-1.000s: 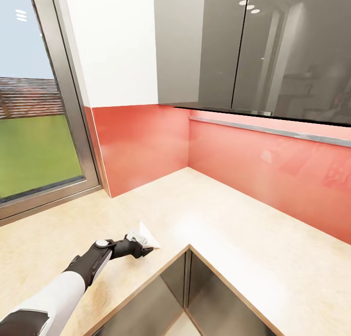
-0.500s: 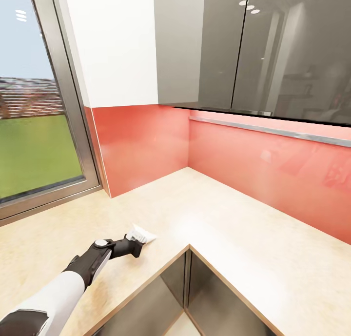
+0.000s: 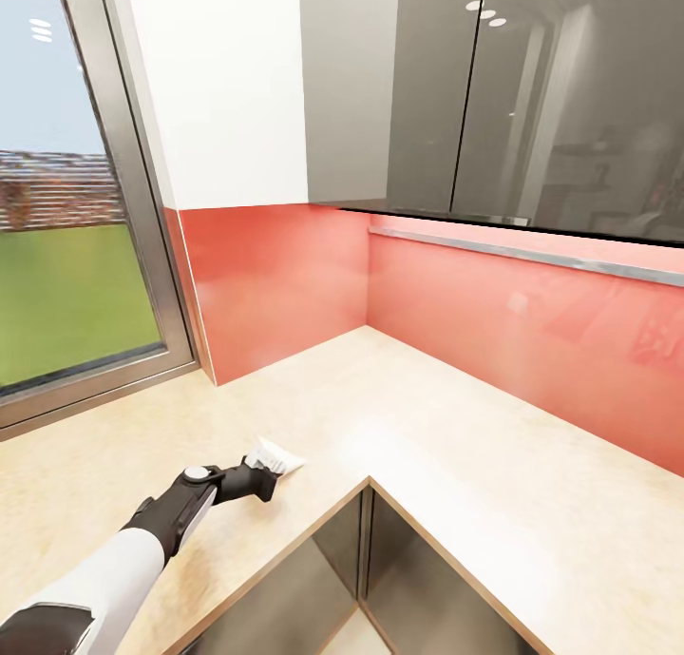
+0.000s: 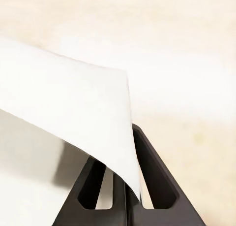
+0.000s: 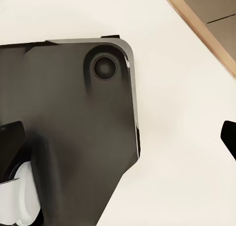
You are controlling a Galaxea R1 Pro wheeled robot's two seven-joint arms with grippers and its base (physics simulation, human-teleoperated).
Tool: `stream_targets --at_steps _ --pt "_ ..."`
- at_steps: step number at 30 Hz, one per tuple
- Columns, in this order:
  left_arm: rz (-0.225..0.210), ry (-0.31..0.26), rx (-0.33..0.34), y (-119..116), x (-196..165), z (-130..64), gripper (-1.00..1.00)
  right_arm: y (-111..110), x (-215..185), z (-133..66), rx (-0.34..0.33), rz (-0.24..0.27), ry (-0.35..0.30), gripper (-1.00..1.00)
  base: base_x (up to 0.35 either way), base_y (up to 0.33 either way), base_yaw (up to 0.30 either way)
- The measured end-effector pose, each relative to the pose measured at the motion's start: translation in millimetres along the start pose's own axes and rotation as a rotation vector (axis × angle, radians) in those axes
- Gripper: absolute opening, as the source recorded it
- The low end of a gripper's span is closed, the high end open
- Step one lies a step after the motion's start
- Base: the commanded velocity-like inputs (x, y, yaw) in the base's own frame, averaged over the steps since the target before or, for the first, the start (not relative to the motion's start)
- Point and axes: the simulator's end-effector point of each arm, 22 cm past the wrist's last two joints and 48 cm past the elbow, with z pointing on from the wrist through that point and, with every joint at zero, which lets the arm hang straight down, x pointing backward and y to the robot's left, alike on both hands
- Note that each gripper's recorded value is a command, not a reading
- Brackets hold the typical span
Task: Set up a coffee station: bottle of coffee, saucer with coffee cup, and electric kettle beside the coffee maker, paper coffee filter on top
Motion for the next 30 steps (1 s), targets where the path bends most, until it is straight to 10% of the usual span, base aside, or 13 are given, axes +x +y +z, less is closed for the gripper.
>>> stream_targets --at_steps 19,30 --pt "0.013 -0.017 0.0 0.0 -11.6 0.0 -1.0 0.8 -1.0 0.1 0.0 0.003 -0.002 1.0 0.0 0.0 0.0" --pt "0.064 -0.181 -0.063 13.2 -148.5 -42.0 -1.0 -0.3 -6.6 0.6 0.002 0.006 -0.016 1.0 0.0 0.0 0.119"
